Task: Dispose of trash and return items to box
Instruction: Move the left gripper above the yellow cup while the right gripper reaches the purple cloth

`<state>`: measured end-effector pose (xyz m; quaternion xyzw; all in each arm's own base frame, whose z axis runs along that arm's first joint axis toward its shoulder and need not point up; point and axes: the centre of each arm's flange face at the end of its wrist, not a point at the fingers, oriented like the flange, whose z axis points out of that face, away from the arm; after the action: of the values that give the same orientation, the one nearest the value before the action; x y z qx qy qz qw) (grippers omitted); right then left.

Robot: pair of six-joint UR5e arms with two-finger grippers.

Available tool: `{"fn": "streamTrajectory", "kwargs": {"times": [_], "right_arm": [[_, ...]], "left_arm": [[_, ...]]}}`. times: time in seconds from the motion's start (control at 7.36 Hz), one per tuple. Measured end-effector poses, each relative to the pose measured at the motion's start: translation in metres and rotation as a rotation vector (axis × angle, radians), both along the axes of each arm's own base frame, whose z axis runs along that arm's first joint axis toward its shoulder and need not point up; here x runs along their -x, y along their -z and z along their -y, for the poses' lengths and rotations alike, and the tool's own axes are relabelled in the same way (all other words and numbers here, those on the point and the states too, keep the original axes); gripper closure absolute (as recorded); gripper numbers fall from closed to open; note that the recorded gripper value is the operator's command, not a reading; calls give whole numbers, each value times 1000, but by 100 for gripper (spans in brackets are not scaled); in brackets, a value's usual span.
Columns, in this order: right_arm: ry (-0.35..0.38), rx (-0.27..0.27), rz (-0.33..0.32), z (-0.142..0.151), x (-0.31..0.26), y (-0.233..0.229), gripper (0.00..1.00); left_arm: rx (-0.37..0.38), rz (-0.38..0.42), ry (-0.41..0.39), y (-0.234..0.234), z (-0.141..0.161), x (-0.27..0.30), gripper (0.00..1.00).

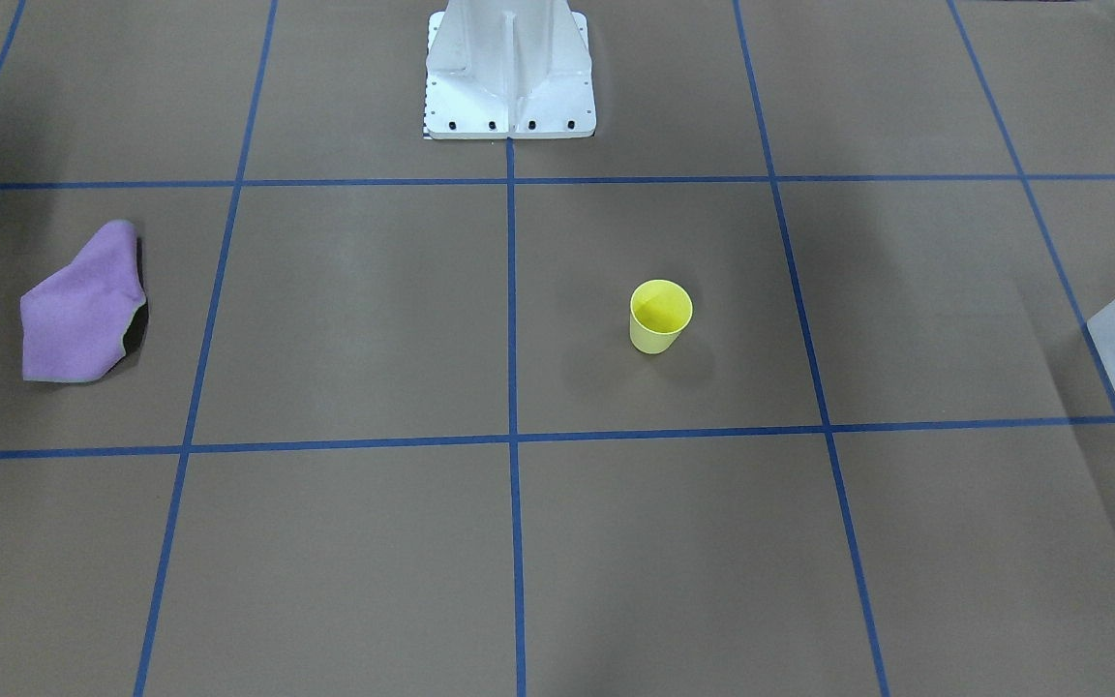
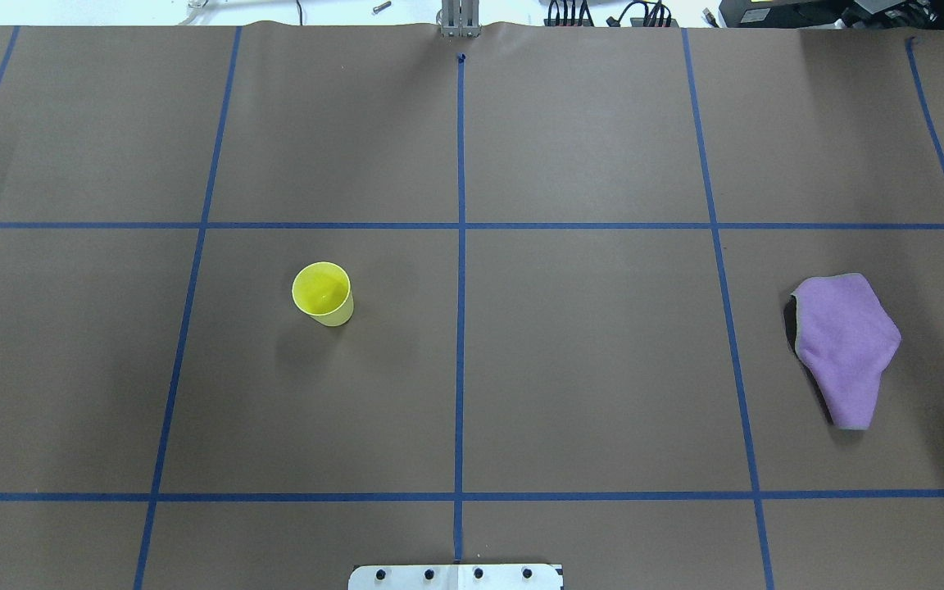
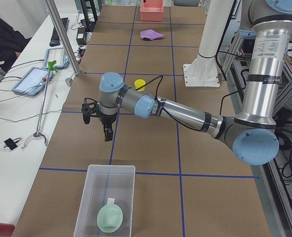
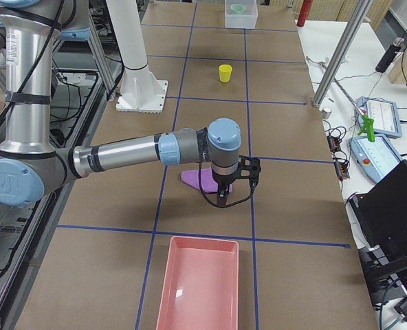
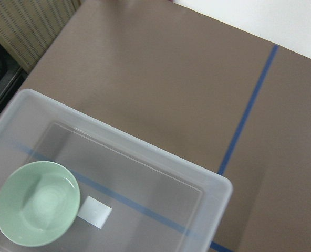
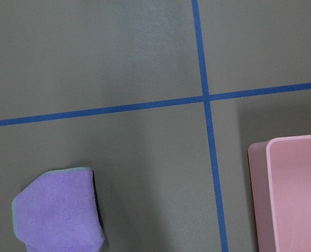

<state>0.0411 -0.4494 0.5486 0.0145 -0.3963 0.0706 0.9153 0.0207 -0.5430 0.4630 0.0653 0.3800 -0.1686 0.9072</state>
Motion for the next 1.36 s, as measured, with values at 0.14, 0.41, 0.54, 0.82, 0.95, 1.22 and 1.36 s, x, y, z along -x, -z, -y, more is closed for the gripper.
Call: {"fn": "streamTrajectory", "kwargs": {"times": [0.14, 0.41, 0.54, 0.82, 0.95, 1.22, 1.36], "right_arm": [[5, -1, 11, -1, 1, 0, 0], [11, -4, 26, -2, 2, 1, 0], [17, -11, 27, -1, 6, 6, 0], [57, 6, 32, 0, 44, 20, 0], [84, 19, 35, 0, 73, 25, 0], [135, 37, 47, -5, 135, 31, 0], [176, 31, 45, -8, 164, 25, 0]], "left_arm": [[-1, -39, -32, 43, 0, -54, 1], [73, -145, -52, 127, -10, -179, 1], [110, -175, -52, 157, -21, -231, 1], [131, -163, -45, 183, -48, -309, 1], [133, -155, -45, 186, -57, -328, 1], [136, -153, -43, 188, -63, -340, 1], [138, -153, -43, 188, -63, -341, 1]]}}
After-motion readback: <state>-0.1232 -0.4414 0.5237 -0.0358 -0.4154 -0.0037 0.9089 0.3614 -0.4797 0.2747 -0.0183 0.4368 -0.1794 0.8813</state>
